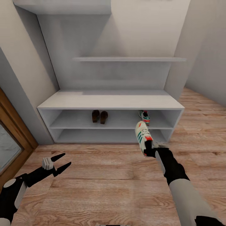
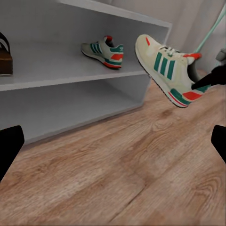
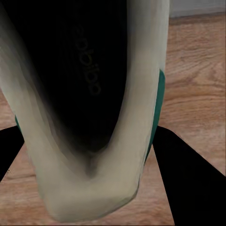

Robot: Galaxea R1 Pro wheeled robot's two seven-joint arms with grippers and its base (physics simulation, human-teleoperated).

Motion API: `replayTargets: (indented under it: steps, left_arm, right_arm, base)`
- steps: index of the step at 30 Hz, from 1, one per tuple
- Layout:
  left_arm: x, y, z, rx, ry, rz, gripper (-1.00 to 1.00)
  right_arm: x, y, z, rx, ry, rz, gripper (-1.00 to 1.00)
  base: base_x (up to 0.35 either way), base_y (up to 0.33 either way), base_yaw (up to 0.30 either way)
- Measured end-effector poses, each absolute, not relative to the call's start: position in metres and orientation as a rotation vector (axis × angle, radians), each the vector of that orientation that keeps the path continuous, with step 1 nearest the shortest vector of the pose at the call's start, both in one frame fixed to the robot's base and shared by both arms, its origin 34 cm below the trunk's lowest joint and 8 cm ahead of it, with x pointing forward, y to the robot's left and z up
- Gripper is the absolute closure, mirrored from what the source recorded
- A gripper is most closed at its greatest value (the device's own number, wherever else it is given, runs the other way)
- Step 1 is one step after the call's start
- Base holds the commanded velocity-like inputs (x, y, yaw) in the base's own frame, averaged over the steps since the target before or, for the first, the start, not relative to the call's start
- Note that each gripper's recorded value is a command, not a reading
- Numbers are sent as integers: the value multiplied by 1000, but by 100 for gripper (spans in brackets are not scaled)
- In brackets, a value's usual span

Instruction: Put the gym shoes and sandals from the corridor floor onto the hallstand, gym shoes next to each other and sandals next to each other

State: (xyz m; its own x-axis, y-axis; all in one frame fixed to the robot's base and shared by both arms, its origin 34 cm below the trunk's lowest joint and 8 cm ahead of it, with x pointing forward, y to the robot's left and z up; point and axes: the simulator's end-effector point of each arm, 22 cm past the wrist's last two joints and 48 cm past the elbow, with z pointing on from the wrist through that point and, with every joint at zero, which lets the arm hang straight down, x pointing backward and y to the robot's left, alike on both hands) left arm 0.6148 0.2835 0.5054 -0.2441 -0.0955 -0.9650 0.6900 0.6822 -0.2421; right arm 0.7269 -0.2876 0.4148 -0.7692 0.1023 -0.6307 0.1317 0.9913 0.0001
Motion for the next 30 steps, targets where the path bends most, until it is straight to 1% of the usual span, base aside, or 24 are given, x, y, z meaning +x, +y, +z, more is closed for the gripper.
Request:
replayTargets:
  steps: [4,7,25,30]
  left_arm:
    - [614,282,504,498,1670,-795,-100]
    - [614,281,503,503,1673,-796,-100]
    - [613,278,502,507,1675,-800,-100]
    - [610,266,498,536,1681,-822,-100]
  right_arm:
    - [713,-268,403,119,2545,-41,100]
    - [705,-265,399,107,2584,-43,100]
    - [704,-269,400,100,2592,-67,100]
    - [704,-269,401,99,2591,-71,100]
  base:
    - [0,0,0]
    - [0,0,0]
    - [0,0,0]
    - [0,0,0]
